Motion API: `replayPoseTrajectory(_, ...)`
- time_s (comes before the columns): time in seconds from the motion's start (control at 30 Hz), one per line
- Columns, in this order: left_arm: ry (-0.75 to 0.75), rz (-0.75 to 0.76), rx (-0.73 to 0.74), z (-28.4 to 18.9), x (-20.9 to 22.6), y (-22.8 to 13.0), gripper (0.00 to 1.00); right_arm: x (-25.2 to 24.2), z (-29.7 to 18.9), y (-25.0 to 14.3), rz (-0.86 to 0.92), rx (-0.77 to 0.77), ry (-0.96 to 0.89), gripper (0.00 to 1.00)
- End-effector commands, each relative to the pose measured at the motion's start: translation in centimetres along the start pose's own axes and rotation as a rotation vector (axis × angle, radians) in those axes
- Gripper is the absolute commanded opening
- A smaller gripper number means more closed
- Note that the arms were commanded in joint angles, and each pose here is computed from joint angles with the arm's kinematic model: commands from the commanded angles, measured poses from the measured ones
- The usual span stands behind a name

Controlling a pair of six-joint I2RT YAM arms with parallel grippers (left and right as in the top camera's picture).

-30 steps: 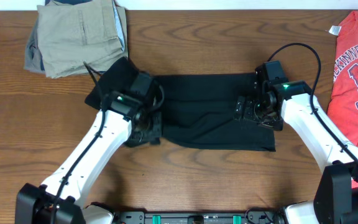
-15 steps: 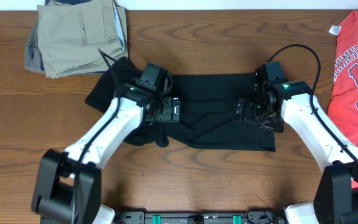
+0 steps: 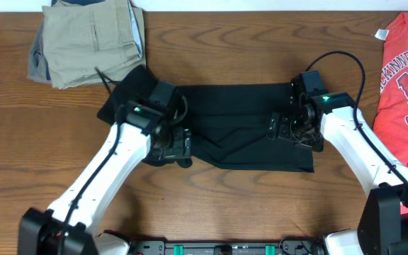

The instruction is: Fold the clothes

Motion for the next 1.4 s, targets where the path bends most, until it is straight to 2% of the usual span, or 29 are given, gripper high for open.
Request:
replayPoseTrajectory(0.0, 0.017, -0.012, 0.043, 0.7, 0.2, -0.7, 0.75, 0.2, 0.2, 0.0, -0.016, -0.006, -0.006, 0.99)
replayPoseTrajectory(0.33, 0.033, -0.068, 0.104, 5.5, 0.8, -1.0, 0.75, 0.2, 0.2, 0.1, -0.017, -0.011, -0.002, 0.99)
replayPoseTrajectory(0.5, -0.01, -0.077, 0.145, 7.4, 0.3, -0.7, 0.75, 0.2, 0.2, 0.1, -0.017, -0.011, -0.003, 0.99)
replayPoseTrajectory(0.77, -0.008, -0.092, 0.146, 9.8, 0.3, 0.3, 0.74, 0.2, 0.2, 0.1, -0.017, -0.012, -0.002, 0.99)
replayPoseTrajectory(0.87, -0.007, -0.092, 0.148, 10.4, 0.3, 0.5, 0.61, 0.2, 0.2, 0.1, -0.017, -0.012, -0.002, 0.99)
replayPoseTrajectory(0.97, -0.003, -0.094, 0.161, 10.4, 0.3, 0.3, 0.35, 0.2, 0.2, 0.1, -0.017, -0.012, -0.002, 0.99)
replayPoseTrajectory(1.0, 0.0, -0.095, 0.169, 10.3, 0.4, 0.1, 0.23, 0.2, 0.2, 0.1, -0.017, -0.012, -0.002, 0.99)
replayPoseTrajectory(1.07, 0.012, -0.099, 0.199, 9.8, 0.5, -0.3, 0.08, 0.2, 0.2, 0.1, -0.017, -0.012, -0.002, 0.99)
replayPoseTrajectory(1.23, 0.04, -0.058, 0.256, 6.7, 0.3, -0.2, 0.06, 0.3, 0.2, 0.1, -0.017, -0.015, 0.0, 0.99)
replayPoseTrajectory(1.37, 0.035, 0.032, 0.279, 3.6, -0.3, 0.6, 0.06, 0.3, 0.2, 0.1, -0.017, -0.016, 0.001, 0.99)
Point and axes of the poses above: each gripper's point midway between its finger pads, its own z axis out along the fingers, its own x axis along the line the jaws close on, y = z × x, the point moved 8 cm from there along -z, back along the fingers, and after that the axes turned 8 degrees about z, right-handed, at the moved point
